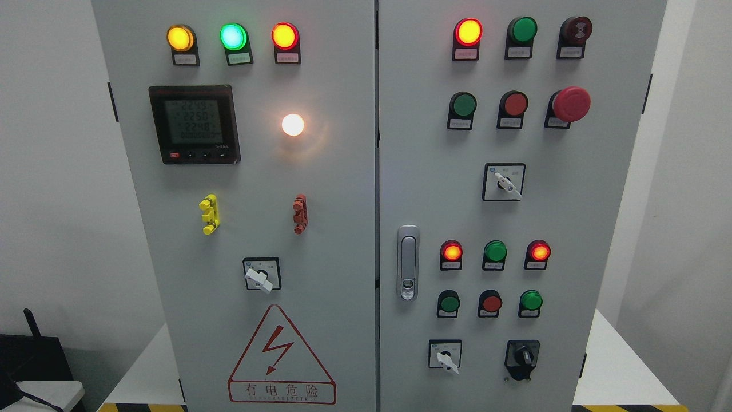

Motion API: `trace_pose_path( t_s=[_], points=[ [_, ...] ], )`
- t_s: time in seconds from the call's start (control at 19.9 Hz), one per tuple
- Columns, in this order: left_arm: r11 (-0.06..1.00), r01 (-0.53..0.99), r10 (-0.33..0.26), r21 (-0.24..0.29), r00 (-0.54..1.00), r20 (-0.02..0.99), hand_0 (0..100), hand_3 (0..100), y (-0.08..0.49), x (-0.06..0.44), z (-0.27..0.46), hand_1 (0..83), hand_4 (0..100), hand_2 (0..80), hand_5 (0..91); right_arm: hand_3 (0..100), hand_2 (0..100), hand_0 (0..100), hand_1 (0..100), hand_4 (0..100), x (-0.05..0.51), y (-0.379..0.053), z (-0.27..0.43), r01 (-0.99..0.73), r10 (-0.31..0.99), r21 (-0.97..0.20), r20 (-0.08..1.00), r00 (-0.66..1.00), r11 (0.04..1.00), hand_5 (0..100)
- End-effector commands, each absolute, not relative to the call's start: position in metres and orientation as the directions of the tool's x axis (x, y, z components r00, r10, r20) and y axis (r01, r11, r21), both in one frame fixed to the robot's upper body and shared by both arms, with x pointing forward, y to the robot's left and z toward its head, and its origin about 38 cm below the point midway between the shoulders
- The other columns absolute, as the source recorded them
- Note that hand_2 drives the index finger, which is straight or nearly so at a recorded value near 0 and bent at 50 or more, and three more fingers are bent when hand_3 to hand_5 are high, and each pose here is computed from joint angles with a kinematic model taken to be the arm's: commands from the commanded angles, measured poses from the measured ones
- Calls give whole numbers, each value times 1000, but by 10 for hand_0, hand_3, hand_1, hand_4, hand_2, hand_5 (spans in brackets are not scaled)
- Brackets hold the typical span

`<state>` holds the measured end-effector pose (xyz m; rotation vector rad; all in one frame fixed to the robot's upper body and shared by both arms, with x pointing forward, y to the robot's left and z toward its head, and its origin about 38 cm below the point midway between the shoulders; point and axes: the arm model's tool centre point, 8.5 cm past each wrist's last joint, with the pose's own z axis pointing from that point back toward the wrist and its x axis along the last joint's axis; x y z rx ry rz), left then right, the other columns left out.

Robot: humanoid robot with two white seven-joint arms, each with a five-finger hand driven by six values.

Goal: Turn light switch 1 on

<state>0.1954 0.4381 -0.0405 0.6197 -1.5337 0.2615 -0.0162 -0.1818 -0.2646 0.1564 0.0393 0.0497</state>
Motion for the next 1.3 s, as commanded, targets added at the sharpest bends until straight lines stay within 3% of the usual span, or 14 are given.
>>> trace_pose_path(
  t_s=[0.0,0.25,0.35,0.45,0.55,0.65,0.75,0.85,1.25],
  points=[
    [714,-649,153,263,511,846,313,226,436,23,-173,44,255,118,0,0,0,120,389,0,-16,-182,-265,-28,34,157,-37,999,987,0],
    [817,-518,310,253,765,565,289,140,381,-27,-223,155,182,51,0,0,0,120,389,0,-16,-182,-265,-28,34,157,-37,999,987,0],
    [871,-430,310,238,856,413,312,90,363,-43,-236,177,152,27,0,0,0,120,389,0,-16,-182,-265,-28,34,157,-37,999,987,0],
    [918,-338,280,206,922,267,339,29,342,-53,-245,173,98,0,0,0,0,120,389,0,-16,-182,-265,-30,36,157,-37,999,987,0],
    [947,-263,228,184,955,187,357,0,328,-52,-250,144,52,0,0,0,0,120,389,0,-16,-182,-265,-30,36,157,-37,999,987,0],
    [971,-170,146,167,978,147,366,0,312,-52,-254,117,21,0,0,0,0,120,389,0,-16,-182,-265,-30,36,157,-37,999,987,0],
    [980,-60,40,191,993,107,373,0,297,-58,-256,101,0,0,0,0,0,120,389,0,-16,-182,-265,-28,34,157,-37,999,987,0],
    [980,-2,-19,198,994,105,377,0,284,-48,-258,84,0,0,0,0,0,120,389,0,-16,-182,-265,-28,34,157,-37,999,987,0],
    [982,24,-32,186,999,39,386,0,272,-28,-262,56,0,0,0,0,0,120,389,0,-16,-182,-265,-28,34,157,-37,999,987,0]
  ],
)
